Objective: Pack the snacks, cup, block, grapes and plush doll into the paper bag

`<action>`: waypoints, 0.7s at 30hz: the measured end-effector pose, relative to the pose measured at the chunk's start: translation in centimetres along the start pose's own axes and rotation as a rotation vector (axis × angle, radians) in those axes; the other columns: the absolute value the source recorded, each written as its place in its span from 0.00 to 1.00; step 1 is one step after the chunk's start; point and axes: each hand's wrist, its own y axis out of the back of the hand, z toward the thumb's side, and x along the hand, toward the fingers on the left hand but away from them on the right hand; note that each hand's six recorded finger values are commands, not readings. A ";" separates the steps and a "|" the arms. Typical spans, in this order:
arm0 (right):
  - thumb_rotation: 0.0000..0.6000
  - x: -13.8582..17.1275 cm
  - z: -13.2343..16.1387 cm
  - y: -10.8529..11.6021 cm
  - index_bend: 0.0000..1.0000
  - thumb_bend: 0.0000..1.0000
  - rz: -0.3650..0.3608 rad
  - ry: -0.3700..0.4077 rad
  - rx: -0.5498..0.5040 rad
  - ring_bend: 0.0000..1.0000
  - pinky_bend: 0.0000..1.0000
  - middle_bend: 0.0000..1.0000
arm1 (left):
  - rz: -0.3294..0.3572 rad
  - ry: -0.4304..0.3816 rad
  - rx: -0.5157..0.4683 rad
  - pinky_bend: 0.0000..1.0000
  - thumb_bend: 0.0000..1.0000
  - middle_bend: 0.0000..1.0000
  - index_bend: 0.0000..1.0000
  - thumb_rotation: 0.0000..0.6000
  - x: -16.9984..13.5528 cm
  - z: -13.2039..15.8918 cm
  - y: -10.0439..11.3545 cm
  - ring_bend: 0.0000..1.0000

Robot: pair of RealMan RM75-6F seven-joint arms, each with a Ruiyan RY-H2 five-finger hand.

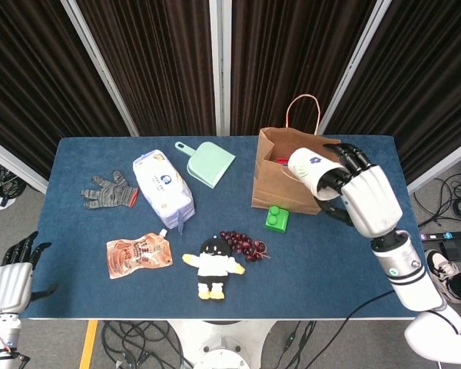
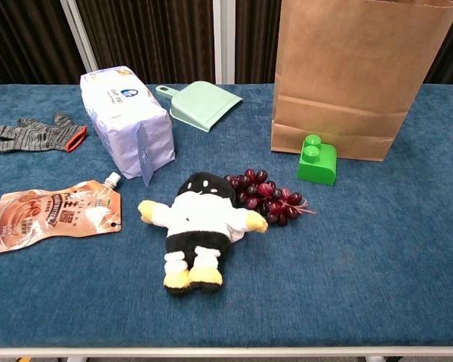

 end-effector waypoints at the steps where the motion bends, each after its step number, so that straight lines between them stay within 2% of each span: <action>1: 1.00 -0.2 -0.6 -0.2 0.70 0.34 0.014 -0.024 0.002 0.21 0.25 0.60 | 0.000 0.001 0.000 0.13 0.12 0.16 0.27 1.00 0.0 0.0 0.0 0.11; 8: 1.00 -1.8 -5.6 -3.4 0.66 0.34 0.180 -0.212 0.022 0.19 0.25 0.53 | -0.005 0.008 -0.001 0.13 0.12 0.16 0.27 1.00 -0.1 -0.2 -0.1 0.11; 10: 1.00 -2.3 -6.5 -4.1 0.62 0.34 0.200 -0.240 0.025 0.19 0.25 0.52 | -0.007 0.011 -0.001 0.13 0.12 0.16 0.27 1.00 -0.1 -0.3 -0.2 0.11; 12: 1.00 -2.8 -7.2 -4.9 0.48 0.33 0.224 -0.260 0.028 0.14 0.23 0.45 | -0.008 0.013 -0.001 0.13 0.12 0.16 0.27 1.00 -0.2 -0.3 -0.2 0.11; 15: 1.00 -3.0 -7.5 -6.1 0.13 0.26 0.278 -0.276 0.033 0.03 0.15 0.27 | -0.008 0.016 -0.001 0.13 0.12 0.16 0.27 1.00 -0.2 -0.4 -0.2 0.11; 16: 1.00 -3.0 -7.6 -6.4 0.07 0.23 0.297 -0.281 0.037 0.01 0.13 0.22 | -0.008 0.016 -0.001 0.13 0.12 0.16 0.27 1.00 -0.2 -0.4 -0.2 0.11; 18: 1.00 -2.9 -7.7 -6.9 0.00 0.11 0.334 -0.292 0.047 0.00 0.07 0.11 | -0.009 0.016 0.000 0.13 0.12 0.16 0.27 1.00 -0.2 -0.4 -0.2 0.11; 19: 1.00 -2.8 -7.7 -7.0 0.00 0.06 0.345 -0.296 0.052 0.00 0.06 0.06 | -0.008 0.015 0.000 0.13 0.12 0.16 0.27 1.00 -0.2 -0.4 -0.2 0.11; 21: 1.00 -2.8 -7.6 -7.1 0.00 0.01 0.354 -0.297 0.057 0.00 0.04 0.02 | -0.008 0.014 -0.001 0.13 0.12 0.16 0.27 1.00 -0.2 -0.4 -0.2 0.11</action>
